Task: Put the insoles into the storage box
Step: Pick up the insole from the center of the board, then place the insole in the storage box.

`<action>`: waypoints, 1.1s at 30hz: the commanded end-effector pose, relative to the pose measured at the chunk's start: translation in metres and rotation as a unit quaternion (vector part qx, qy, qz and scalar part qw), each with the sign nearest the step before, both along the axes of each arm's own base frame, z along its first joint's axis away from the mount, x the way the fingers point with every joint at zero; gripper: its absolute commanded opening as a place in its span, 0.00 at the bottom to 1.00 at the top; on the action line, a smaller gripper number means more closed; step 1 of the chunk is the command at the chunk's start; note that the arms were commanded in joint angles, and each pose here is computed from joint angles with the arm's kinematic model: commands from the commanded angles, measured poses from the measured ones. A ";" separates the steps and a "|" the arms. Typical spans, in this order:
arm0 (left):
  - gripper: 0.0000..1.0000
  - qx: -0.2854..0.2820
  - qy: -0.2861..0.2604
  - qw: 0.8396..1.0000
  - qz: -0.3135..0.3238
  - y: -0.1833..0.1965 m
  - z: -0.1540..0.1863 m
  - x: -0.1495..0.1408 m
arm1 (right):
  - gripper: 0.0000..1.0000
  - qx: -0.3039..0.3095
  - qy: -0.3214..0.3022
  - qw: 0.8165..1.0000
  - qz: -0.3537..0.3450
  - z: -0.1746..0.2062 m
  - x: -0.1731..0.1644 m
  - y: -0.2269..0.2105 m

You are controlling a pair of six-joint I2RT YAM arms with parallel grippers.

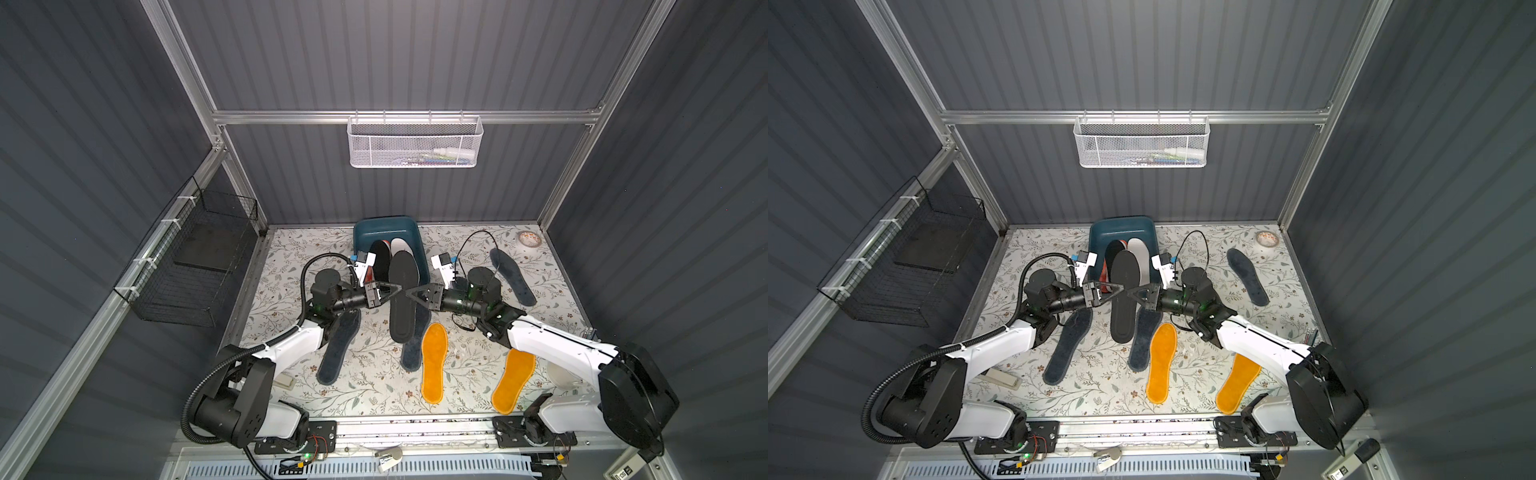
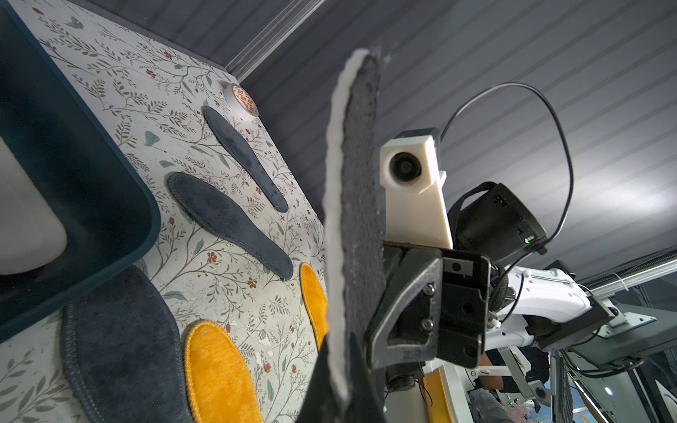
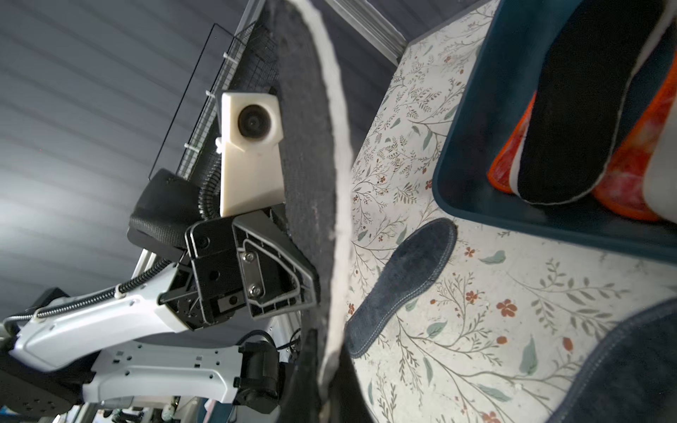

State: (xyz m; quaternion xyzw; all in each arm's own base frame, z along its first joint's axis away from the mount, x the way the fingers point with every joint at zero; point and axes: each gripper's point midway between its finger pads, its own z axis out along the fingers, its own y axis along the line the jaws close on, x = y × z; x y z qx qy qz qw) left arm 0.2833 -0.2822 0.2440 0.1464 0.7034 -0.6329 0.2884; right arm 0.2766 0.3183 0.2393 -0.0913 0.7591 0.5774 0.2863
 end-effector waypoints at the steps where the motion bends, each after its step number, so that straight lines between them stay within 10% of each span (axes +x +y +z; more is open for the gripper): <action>1: 0.01 -0.008 -0.018 1.000 -0.010 -0.004 0.013 0.000 | 0.00 0.014 -0.026 1.000 0.007 0.022 -0.001 0.006; 6: 0.15 0.006 -0.018 1.000 0.001 -0.002 0.010 0.002 | 0.00 -0.002 -0.022 1.000 -0.006 0.018 0.002 0.002; 11: 0.99 0.023 -0.021 0.999 0.022 0.003 0.011 0.003 | 0.00 -0.007 -0.021 1.000 -0.019 0.016 0.005 -0.005; 17: 1.00 0.121 -0.032 0.982 0.140 0.035 -0.001 0.018 | 0.00 -0.027 -0.016 0.999 -0.044 0.014 0.014 -0.022; 24: 1.00 0.291 -0.010 0.888 0.357 0.132 -0.028 0.021 | 0.00 -0.104 -0.013 0.991 -0.080 0.007 0.036 -0.043; 33: 1.00 0.320 0.013 0.870 0.375 0.159 -0.038 -0.012 | 0.00 -0.182 -0.005 0.980 -0.081 0.000 0.092 -0.049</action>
